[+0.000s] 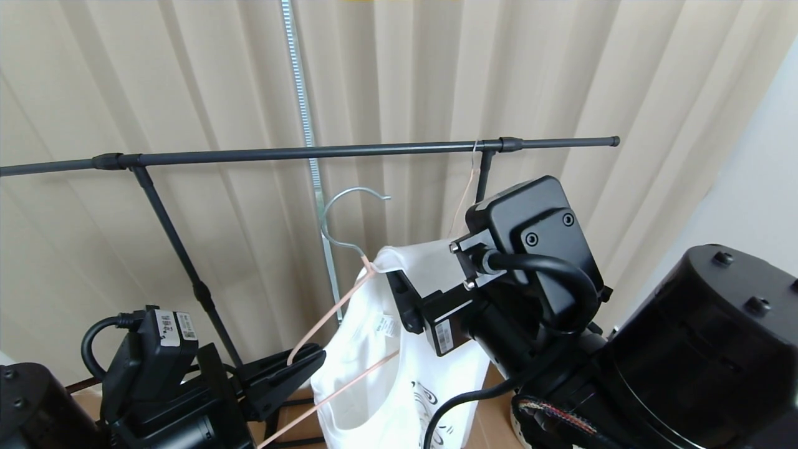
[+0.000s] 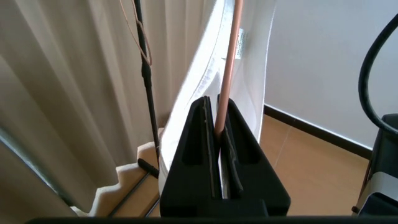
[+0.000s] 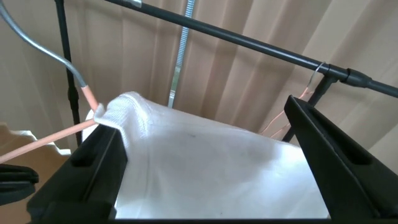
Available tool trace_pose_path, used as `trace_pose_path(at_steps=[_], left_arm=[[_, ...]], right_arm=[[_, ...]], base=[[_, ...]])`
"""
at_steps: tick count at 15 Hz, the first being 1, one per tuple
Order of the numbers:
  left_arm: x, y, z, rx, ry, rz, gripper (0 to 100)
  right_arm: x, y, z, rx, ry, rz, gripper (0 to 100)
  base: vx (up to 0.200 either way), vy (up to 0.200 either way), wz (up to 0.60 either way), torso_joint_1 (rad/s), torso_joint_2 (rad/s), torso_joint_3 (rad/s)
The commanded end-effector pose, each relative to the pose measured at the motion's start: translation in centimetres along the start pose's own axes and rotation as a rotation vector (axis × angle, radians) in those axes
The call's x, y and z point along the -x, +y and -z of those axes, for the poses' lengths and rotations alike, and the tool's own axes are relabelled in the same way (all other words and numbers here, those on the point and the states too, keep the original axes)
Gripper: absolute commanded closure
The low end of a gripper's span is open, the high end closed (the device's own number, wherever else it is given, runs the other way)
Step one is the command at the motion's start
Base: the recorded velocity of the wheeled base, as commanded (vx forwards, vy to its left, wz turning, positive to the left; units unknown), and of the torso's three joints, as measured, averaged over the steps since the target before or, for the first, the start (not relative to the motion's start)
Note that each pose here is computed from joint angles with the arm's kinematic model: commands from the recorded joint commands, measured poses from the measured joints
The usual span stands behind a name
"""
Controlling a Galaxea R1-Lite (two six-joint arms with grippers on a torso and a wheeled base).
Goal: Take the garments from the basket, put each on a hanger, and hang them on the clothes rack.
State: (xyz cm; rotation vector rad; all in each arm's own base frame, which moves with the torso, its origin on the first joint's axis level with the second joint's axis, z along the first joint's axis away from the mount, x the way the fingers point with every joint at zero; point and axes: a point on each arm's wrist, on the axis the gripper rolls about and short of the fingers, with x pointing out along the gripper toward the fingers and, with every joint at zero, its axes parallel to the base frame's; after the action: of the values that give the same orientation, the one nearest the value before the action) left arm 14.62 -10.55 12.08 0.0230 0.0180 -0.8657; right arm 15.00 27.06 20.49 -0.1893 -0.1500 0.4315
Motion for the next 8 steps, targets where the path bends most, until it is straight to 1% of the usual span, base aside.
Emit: trace_pose_path(at_steps=[1,3,8], left_arm=[[0.02,0.17,0.01,0.0,0.0,-0.01,100],[0.03,0.26,0.04,0.001,0.002,-0.014,100],[0.03,0.52,-0.12,0.0,-0.007,-0.028,100]], right_arm=[[0.11,-0.19,-0.31,-0.005,-0.01,-0.002,0],[0.29,-0.43,-0.63,-0.011,-0.018,0.0,0],[0.45,-0.48,-0.48,-0.007,-0.016,-0.015,0]], base=[[0.0,0.0,0.0,0.0,0.0,0.0],[0.0,0.0,0.0,0.0,0.0,0.0],[0.0,0.0,0.0,0.0,0.0,0.0]])
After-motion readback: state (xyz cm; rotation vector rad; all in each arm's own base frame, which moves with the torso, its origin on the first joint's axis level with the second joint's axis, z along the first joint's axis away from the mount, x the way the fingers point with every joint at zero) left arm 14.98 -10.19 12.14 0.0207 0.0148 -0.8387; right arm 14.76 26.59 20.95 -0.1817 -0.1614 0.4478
